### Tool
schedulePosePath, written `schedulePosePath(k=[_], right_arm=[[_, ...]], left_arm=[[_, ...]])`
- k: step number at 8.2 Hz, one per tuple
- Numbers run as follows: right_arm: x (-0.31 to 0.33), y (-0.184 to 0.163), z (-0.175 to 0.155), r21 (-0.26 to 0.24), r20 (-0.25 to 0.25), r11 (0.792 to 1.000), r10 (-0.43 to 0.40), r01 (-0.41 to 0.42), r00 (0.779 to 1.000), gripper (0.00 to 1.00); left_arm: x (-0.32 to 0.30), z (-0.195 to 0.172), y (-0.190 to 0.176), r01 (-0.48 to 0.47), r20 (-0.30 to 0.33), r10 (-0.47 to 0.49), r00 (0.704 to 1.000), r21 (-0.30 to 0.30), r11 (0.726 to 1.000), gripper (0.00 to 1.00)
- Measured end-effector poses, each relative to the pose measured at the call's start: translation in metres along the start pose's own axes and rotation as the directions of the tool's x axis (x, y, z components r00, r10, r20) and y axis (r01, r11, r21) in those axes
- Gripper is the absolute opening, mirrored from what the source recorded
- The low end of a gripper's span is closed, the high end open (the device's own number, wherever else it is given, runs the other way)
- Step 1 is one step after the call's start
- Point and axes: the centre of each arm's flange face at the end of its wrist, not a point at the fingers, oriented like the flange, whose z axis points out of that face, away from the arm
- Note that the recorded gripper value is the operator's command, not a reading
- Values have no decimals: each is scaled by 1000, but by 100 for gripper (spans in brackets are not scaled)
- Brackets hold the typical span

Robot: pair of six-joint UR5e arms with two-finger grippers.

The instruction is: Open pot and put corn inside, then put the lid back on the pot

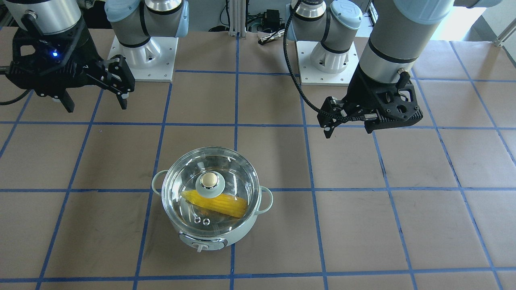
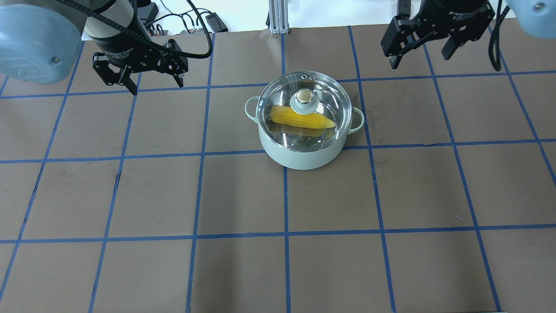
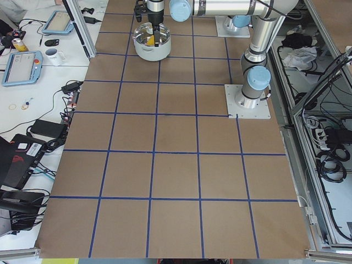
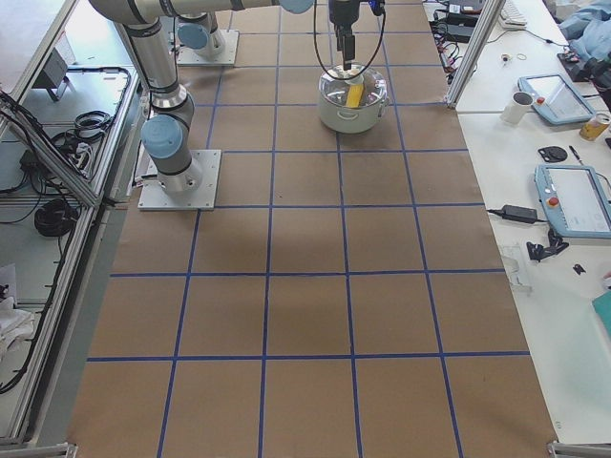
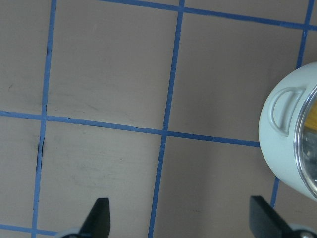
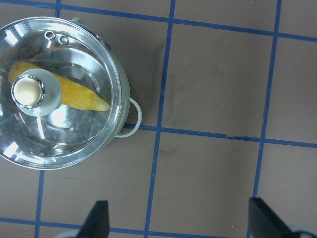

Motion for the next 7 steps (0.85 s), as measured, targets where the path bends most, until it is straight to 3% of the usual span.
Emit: schedulePosePath(k=[7], right_arm=[[0,0,0,1,-1,1000,1,-1,1000,100]], left_arm=[[0,4,-3,-7,-2,7,1000,-2,1000,100]])
